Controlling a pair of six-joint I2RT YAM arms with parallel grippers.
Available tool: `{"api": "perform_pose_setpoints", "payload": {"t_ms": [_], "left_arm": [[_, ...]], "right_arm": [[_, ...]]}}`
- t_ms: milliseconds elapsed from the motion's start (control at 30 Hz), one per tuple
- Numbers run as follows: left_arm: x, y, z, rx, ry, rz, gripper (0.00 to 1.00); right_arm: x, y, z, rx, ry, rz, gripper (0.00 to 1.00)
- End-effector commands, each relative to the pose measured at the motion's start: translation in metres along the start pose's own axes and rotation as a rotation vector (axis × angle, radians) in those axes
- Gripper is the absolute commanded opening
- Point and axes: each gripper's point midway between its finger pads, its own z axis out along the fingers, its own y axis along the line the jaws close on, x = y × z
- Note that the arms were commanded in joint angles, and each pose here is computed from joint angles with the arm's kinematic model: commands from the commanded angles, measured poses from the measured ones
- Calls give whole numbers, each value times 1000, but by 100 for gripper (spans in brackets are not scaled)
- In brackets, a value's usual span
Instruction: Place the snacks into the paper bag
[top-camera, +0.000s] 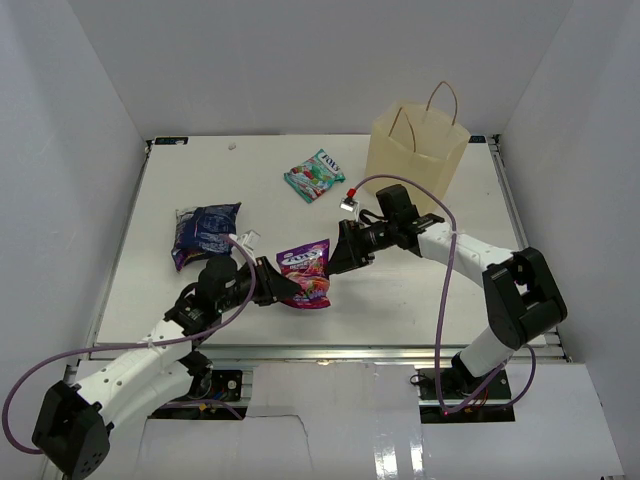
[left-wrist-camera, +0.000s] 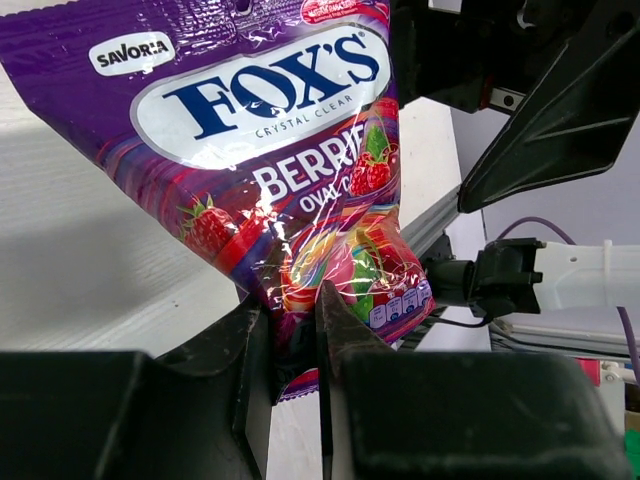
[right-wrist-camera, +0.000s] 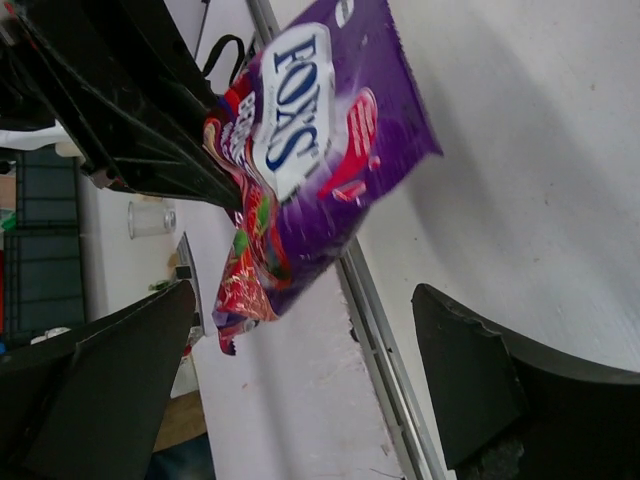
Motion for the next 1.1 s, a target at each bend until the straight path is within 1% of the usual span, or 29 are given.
{"api": "perform_pose_setpoints", "payload": {"t_ms": [0,133,233,300,333,400,433,467,500,567,600,633,700,733,767,833,867,900,933,967,1000,1067], "left_arm": [[-15,-36,1,131,-27,27,25],[-13,-46,6,162,-8,33,25],[-12,-50,9,169,9,40,26],[-10,-53,10,177,20,46,27],[-10,-54,11,180,23,47,28],[-9,-56,11,185,29,51,30],[-10,-57,11,189,28,52,32],[-10,-57,10,190,27,51,38],[-10,-58,9,196,24,51,42],[-12,-60,7,200,16,53,52],[-13,-59,6,193,7,53,61],[-15,-62,3,196,1,62,63],[-21,-61,-1,165,-27,84,69],[-19,-54,-3,124,-16,85,71],[-29,-62,-12,129,-48,106,72],[-39,-61,-20,86,-92,143,75],[-44,-64,-30,63,-107,149,77],[-50,-60,-34,23,-139,155,78],[-47,-50,-39,-31,-127,156,78],[-50,-48,-43,-54,-140,154,79],[-58,-44,-50,-96,-182,148,80],[-55,-31,-56,-163,-176,128,81]], "right_arm": [[-23,26,4,-88,-33,-16,95],[-22,27,11,-96,-22,-6,91],[-23,27,16,-106,-12,5,85],[-21,27,19,-113,0,14,74],[-22,31,21,-136,0,-11,62],[-23,35,20,-154,2,-21,52],[-24,37,19,-162,0,-37,40],[-25,39,18,-166,-1,-50,35],[-26,42,17,-177,1,-72,26],[-27,49,14,-193,1,-110,20],[-28,53,12,-207,4,-130,19],[-33,59,8,-224,-4,-197,16],[-34,67,-2,-253,5,-246,10],[-36,73,-8,-271,2,-298,8],[-43,79,-15,-273,-9,-384,8],[-58,79,-29,-217,-43,-470,8],[-68,85,-39,-184,-54,-564,8],[-80,81,-48,-119,-75,-612,8],[-88,83,-55,-83,-89,-658,8],[-101,94,-68,-54,-113,-745,8],[-114,91,-80,10,-144,-770,8],[-134,101,-100,72,-200,-836,8]]}}
